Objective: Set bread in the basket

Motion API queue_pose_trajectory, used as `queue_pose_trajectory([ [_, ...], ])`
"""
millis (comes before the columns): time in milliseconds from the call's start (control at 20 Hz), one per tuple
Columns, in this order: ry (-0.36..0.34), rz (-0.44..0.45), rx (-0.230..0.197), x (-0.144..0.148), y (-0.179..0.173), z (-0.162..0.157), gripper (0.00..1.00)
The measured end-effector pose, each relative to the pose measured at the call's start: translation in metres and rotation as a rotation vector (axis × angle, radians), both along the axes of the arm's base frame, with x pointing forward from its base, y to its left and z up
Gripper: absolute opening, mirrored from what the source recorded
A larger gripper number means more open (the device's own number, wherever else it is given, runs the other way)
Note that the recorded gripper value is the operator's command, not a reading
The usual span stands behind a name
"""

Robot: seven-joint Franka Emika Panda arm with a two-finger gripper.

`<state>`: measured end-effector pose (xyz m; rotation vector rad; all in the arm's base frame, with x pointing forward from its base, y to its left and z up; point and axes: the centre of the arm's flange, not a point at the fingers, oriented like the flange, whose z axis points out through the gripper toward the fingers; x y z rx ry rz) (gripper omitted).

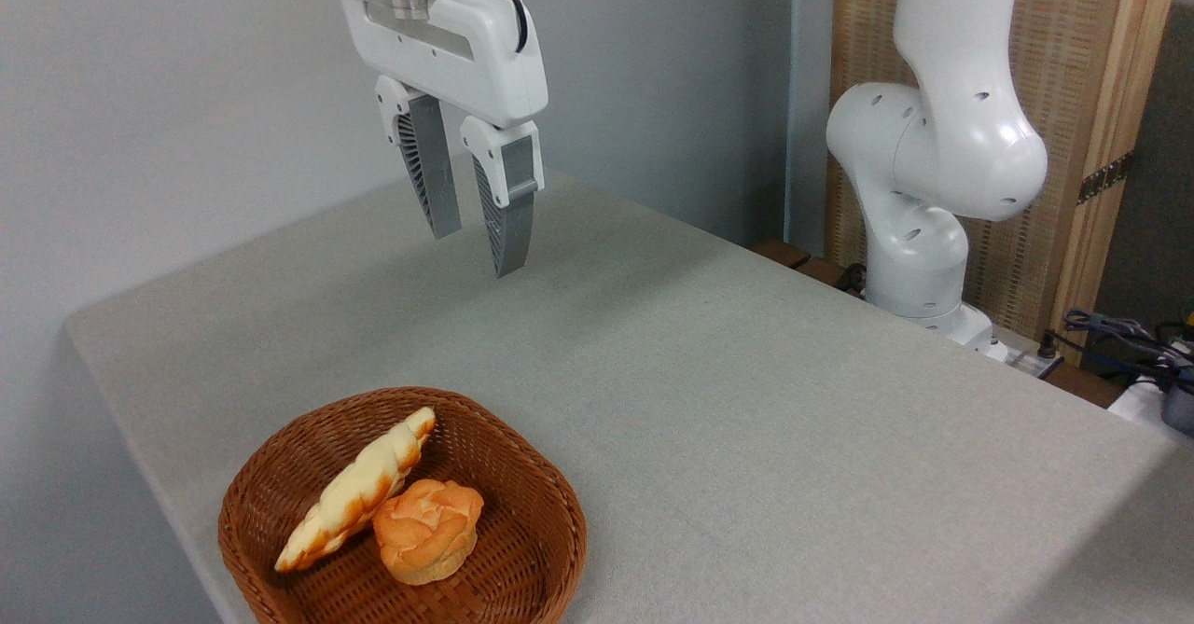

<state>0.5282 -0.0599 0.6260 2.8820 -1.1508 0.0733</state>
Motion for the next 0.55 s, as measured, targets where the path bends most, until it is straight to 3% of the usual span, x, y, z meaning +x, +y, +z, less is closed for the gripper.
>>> queue_pose_trajectory([
  [550,-0.014,0.003,-0.001,0.013,0.000,0.006,1.00],
])
